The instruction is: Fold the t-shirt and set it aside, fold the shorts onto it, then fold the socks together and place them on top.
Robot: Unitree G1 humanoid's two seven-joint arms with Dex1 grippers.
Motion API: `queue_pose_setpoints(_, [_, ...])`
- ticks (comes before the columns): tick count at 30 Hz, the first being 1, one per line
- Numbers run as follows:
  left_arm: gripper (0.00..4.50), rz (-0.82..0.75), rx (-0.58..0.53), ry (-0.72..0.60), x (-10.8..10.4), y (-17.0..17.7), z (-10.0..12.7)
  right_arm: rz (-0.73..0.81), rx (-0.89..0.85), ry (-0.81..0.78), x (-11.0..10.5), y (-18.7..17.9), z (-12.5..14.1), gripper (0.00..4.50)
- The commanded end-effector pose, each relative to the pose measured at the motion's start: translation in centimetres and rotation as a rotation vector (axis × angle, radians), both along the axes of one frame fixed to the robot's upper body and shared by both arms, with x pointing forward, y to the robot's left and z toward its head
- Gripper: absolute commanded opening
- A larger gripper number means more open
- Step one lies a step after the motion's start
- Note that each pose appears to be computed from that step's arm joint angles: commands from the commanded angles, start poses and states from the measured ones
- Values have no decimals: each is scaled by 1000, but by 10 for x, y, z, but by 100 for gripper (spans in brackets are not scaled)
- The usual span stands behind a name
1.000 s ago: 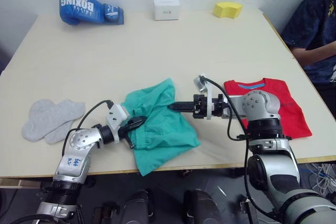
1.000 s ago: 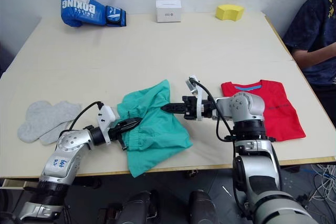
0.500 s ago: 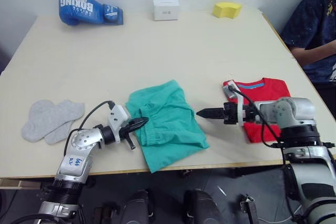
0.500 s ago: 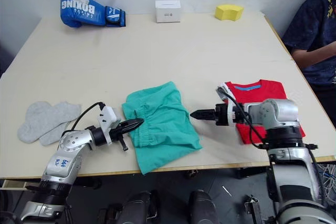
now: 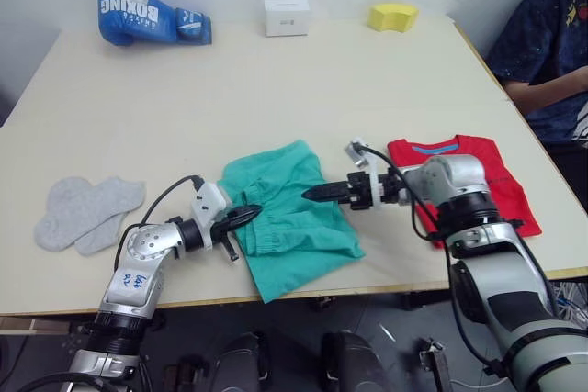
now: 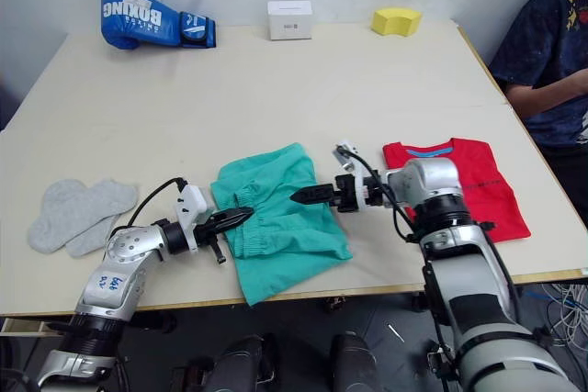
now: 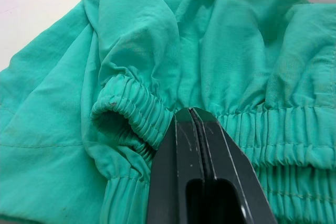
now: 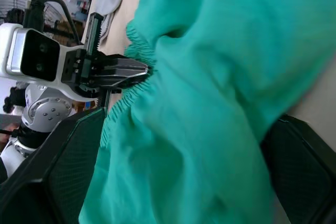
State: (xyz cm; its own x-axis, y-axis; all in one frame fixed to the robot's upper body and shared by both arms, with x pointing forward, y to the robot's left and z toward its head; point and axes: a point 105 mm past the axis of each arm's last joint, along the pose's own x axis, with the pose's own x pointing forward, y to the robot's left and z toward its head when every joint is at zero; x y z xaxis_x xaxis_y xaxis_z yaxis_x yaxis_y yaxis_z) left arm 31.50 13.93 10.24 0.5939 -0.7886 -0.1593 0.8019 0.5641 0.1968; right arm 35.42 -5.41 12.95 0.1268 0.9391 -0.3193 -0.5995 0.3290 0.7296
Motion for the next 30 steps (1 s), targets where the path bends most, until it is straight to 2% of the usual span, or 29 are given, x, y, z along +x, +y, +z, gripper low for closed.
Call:
queue_pose_setpoints(1, [0, 4, 35, 25, -5, 2, -7, 21, 6, -33, 1, 10, 5, 318])
queue_pose_setpoints(8, [0, 5, 27, 8, -8, 5, -2, 10, 52, -109, 3, 5, 18, 58])
queue_pose_setpoints(10, [0, -3, 6, 8, -8, 3, 1, 17, 74, -161, 0, 0, 30, 1])
queue_pose_setpoints(13, [0, -57, -41, 41, -17, -5, 6, 72, 96, -222, -15, -10, 51, 1])
queue_pose_setpoints(16, [0, -91, -187, 60, -27, -17, 32, 129, 109, -282, -34, -30, 79, 1])
queue_pose_setpoints(19, [84, -188, -276, 41, -49, -27, 65, 139, 87, -368, -48, -63, 108, 0])
queue_pose_setpoints(23, [203, -275, -359, -64, -74, -31, 106, 95, 21, -530, -58, -121, 142, 0])
queue_pose_setpoints(26, [300, -290, -342, -88, -80, -31, 112, 4, -139, -575, -51, -169, 144, 0])
queue_pose_setpoints(30, [417, -287, -329, -70, -81, -29, 109, -98, -366, -537, -45, -233, 122, 0])
